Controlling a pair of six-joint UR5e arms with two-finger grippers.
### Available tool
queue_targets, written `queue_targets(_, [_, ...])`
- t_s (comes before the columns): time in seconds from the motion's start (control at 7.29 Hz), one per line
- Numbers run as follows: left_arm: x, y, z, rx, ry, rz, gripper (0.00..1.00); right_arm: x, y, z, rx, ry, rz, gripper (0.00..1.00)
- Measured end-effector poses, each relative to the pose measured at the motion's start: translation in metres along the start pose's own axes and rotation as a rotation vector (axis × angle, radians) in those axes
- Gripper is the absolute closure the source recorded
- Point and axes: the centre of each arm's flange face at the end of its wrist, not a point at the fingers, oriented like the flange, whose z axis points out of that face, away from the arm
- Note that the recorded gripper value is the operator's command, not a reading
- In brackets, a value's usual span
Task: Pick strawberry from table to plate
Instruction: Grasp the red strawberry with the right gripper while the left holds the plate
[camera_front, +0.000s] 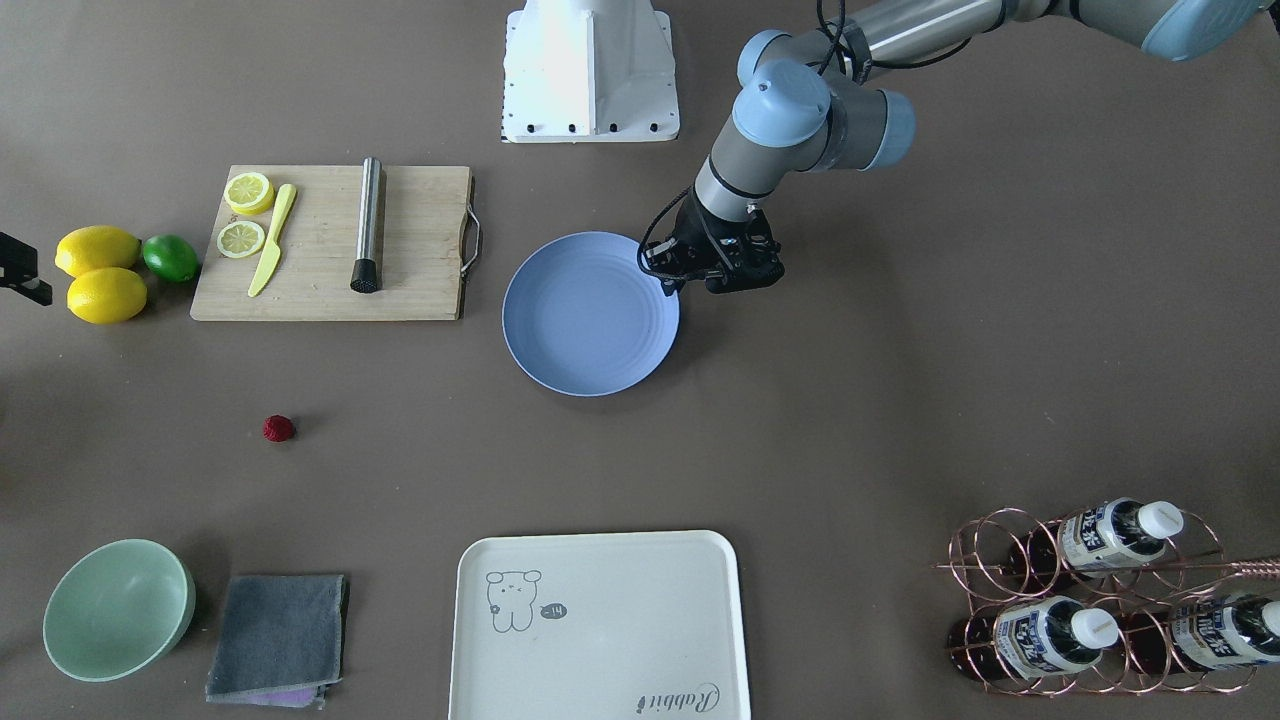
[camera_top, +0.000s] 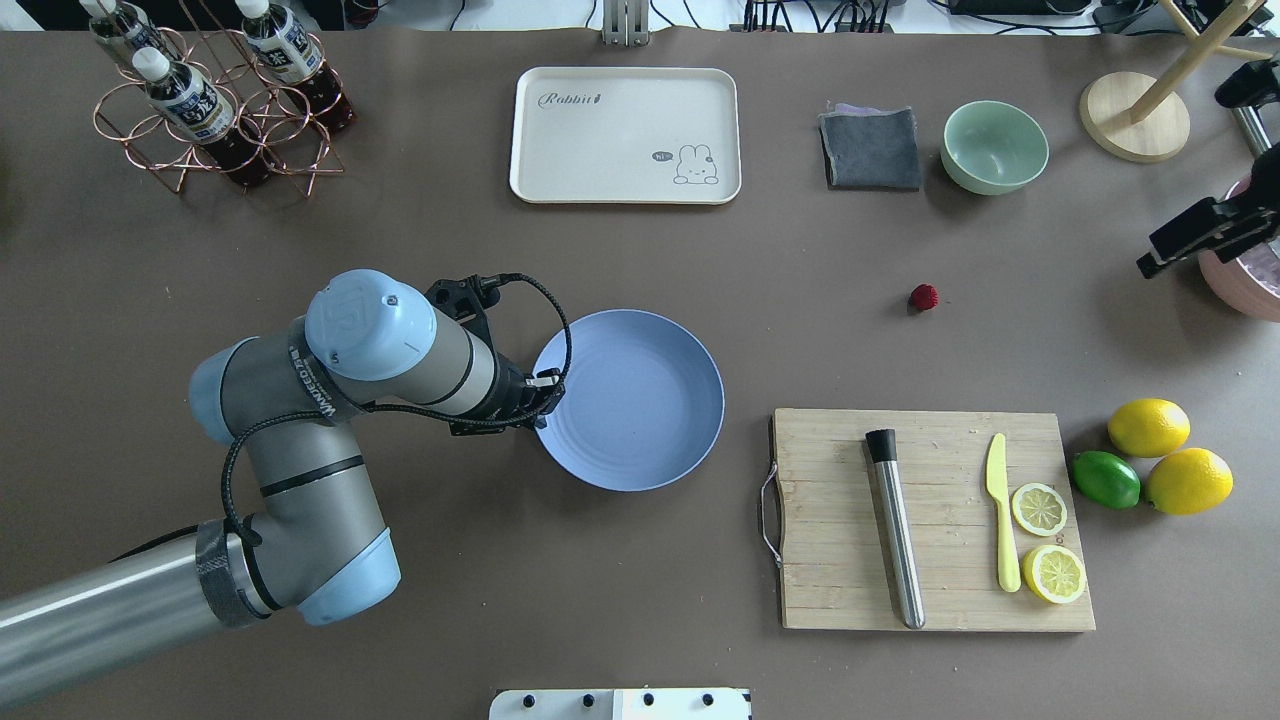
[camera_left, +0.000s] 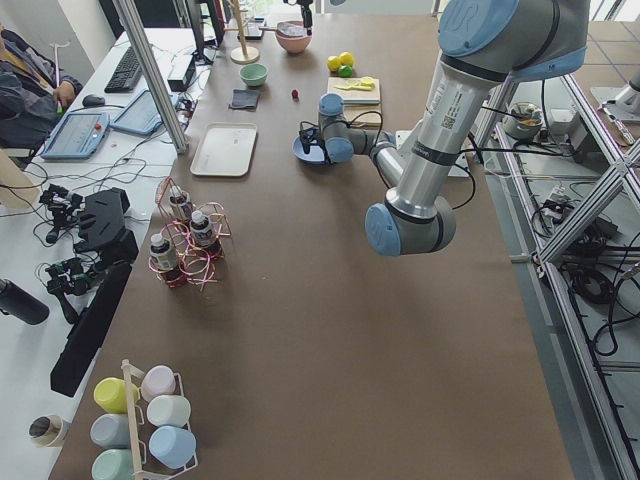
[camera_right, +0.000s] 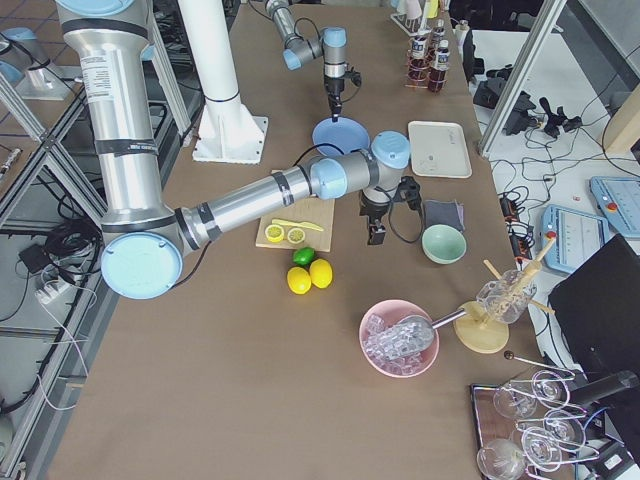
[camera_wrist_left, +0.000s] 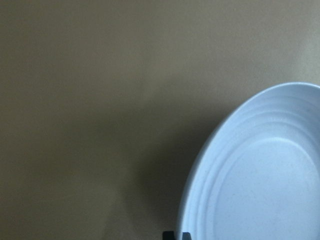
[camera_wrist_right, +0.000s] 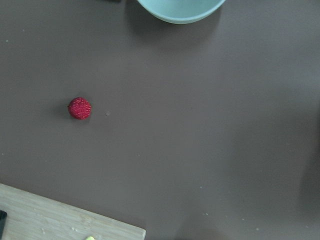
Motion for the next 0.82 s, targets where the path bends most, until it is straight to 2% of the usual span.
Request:
queue_targets(0.27, [-0.001,-0.001,0.005,0.001,0.007,0.0,0.22,-0.055,-0.027,0.05,0.027,-0.013,0.024,0.01])
queue_targets(0.41, [-0.001,-0.001,0.005,0.0,0.012,0.002,0.13,-0.074,-0.045,0.076,0.038,-0.023,0.032,0.01])
queue_targets(0.55, [-0.001,0.0,0.004,0.0,0.016,0.003,0.09,-0.094,-0.059,0.1,0.046,-0.026,0.037,0.02])
queue_targets(0.82, [0.002,0.0,-0.004,0.001,0.029,0.001,0.08,-0.118,-0.069,0.129,0.051,-0.02,0.029,0.11])
